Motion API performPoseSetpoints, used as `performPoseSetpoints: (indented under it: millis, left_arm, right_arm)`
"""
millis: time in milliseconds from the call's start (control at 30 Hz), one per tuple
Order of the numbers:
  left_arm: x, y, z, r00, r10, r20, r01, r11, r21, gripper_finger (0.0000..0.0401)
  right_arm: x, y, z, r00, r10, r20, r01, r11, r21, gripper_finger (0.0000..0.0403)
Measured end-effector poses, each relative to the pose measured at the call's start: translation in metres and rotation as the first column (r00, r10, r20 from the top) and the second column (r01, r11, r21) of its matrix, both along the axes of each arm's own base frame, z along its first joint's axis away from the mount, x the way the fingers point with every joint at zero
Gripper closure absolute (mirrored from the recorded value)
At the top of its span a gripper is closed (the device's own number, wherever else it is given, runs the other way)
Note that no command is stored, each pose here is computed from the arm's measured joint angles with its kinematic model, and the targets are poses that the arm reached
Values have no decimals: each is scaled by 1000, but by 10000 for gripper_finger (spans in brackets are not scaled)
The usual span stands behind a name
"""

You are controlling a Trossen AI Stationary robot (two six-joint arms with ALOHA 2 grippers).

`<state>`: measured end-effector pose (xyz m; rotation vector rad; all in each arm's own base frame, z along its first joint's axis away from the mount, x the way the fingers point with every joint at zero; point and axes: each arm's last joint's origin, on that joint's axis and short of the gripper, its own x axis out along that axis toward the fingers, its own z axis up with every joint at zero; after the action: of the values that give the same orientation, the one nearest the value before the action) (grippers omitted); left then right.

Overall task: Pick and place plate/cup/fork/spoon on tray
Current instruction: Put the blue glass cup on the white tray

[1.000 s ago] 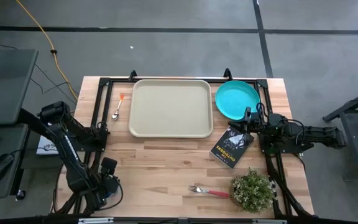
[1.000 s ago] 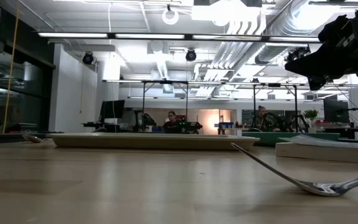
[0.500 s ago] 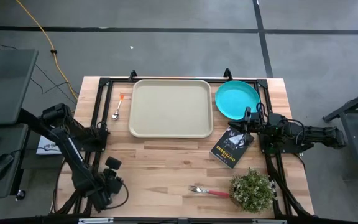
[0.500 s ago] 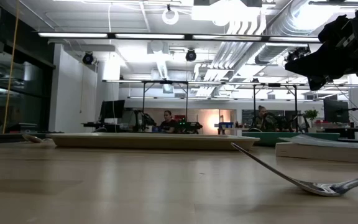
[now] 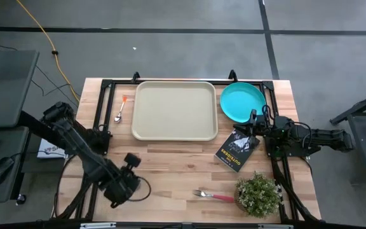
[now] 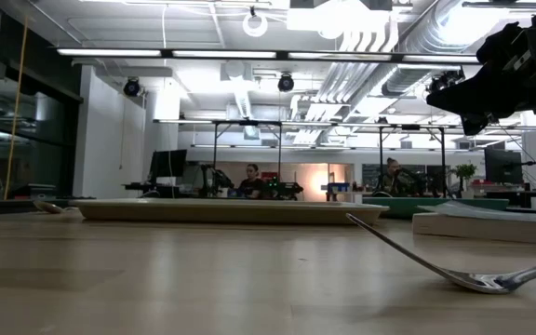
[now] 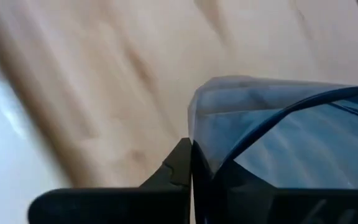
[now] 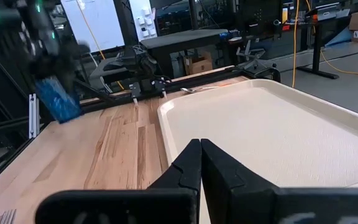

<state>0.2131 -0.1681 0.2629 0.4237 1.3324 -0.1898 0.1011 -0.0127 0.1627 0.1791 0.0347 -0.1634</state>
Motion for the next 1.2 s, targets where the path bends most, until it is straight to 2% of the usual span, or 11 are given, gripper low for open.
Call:
performPoseSetpoints:
  millis: [100,267,367,500,567,633,733,800,833,1067,1200]
  left_arm:
    - [8,16,28,998,-3,64,-5,991,135,400]
    - [32,59,61,978,48,204,-122,922,367,401]
    - [48,101,67,972,135,190,-203,891,407,401]
    - [57,188,66,933,335,130,-357,825,438,401]
    - [56,241,66,860,484,159,-508,788,347,401]
    - [47,292,66,743,640,195,-667,733,134,401]
    - [27,350,58,509,841,186,-842,531,-96,401]
    - [14,373,51,348,924,159,-922,368,-118,401]
    - [9,381,48,298,942,155,-943,316,-109,401]
    - [7,415,21,142,975,169,-989,148,-22,401]
    - [13,426,-5,70,994,89,-997,72,-16,401]
  right_arm:
    - [0,0,0,1000,0,-1,0,1000,0,403]
    - [0,0,0,1000,0,-1,0,1000,0,403]
    - [0,0,0,1000,0,-1,0,1000,0,403]
    - [0,0,0,1000,0,0,0,1000,0,403]
    - [0,0,0,1000,0,-1,0,1000,0,403]
    - [0,0,0,1000,0,-1,0,1000,0,403]
    - [0,0,0,1000,0,-1,0,1000,0,403]
    - [0,0,0,1000,0,-1,0,1000,0,403]
    - [0,0,0,1000,0,-1,0,1000,0,403]
    - [0,0,0,1000,0,-1,0,1000,0,403]
    - [0,0,0,1000,0,-1,0,1000,0,403]
